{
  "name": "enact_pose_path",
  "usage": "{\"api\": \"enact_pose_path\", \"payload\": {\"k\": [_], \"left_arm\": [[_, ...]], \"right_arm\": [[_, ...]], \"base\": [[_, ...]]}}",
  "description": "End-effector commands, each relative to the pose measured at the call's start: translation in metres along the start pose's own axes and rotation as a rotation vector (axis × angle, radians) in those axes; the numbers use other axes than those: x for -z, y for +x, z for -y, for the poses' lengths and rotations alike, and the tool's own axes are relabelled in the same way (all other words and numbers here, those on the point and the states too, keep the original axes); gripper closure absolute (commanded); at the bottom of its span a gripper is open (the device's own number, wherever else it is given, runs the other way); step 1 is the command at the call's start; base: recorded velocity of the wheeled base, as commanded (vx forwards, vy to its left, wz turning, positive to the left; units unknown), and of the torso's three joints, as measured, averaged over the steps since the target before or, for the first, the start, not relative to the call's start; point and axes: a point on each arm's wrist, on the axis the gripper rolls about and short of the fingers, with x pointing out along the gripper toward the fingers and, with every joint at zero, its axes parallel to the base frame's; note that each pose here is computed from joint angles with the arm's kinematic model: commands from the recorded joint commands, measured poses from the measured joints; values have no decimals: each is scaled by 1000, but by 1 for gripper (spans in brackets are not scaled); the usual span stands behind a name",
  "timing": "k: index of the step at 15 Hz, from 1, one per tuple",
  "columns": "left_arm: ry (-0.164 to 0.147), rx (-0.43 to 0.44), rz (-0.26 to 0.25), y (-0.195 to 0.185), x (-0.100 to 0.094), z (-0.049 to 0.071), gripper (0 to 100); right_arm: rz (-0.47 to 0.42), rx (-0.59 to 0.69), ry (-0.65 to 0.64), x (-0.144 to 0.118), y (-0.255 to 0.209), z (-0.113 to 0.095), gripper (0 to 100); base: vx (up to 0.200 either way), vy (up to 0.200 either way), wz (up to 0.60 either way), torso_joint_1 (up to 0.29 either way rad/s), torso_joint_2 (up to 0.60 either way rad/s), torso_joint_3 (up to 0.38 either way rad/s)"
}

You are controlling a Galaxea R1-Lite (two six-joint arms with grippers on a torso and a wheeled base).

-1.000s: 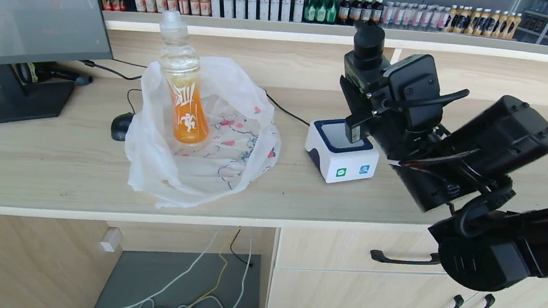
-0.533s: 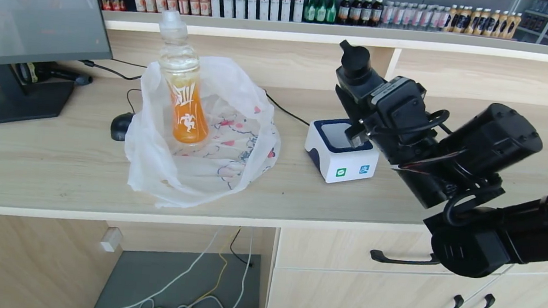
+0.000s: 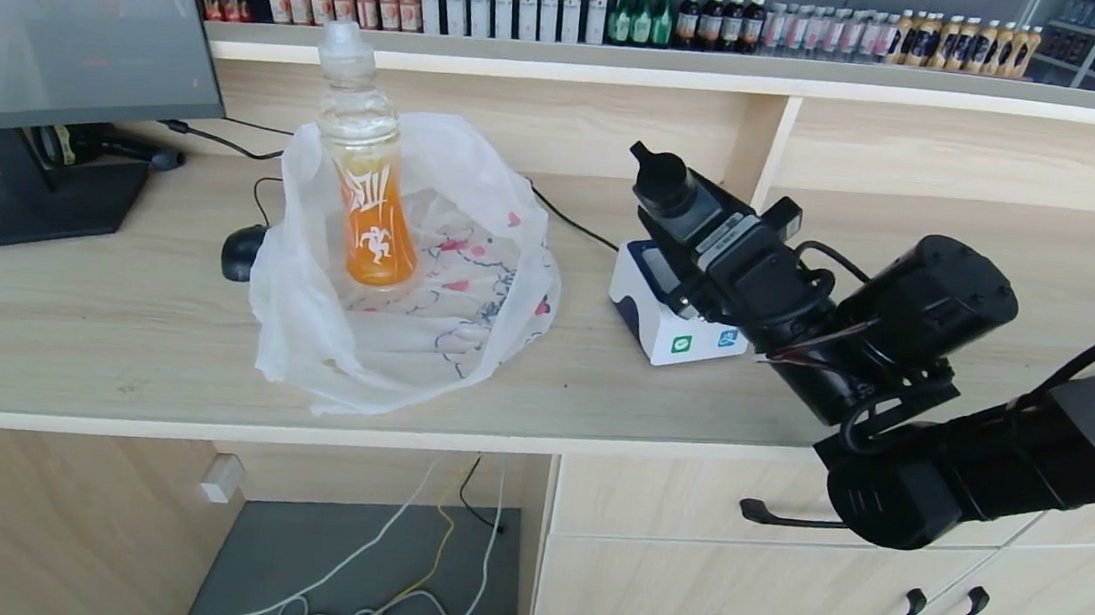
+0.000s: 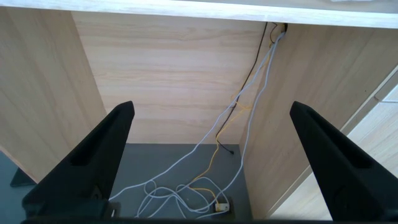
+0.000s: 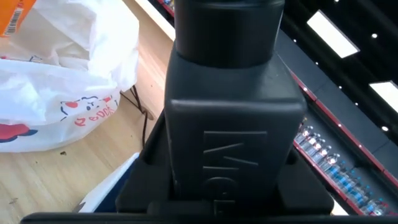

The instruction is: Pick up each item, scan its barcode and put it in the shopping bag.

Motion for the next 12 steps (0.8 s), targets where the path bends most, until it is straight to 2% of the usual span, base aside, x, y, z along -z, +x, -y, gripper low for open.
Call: {"api": "enact_pose_path", "payload": {"k": [1, 5, 12], "left_arm": [[0, 0, 0, 0, 0, 0, 0], [0, 0, 0, 0, 0, 0, 0], [0, 0, 2, 0, 0, 0, 0]], "right_arm": [[-16, -14, 0, 7, -2, -3, 100], [-30, -7, -6, 9, -6, 2, 100], [-51, -30, 2, 11, -9, -4, 100]], "base": [[0, 0, 0, 0, 0, 0], [0, 0, 0, 0, 0, 0], [0, 0, 0, 0, 0, 0]]}}
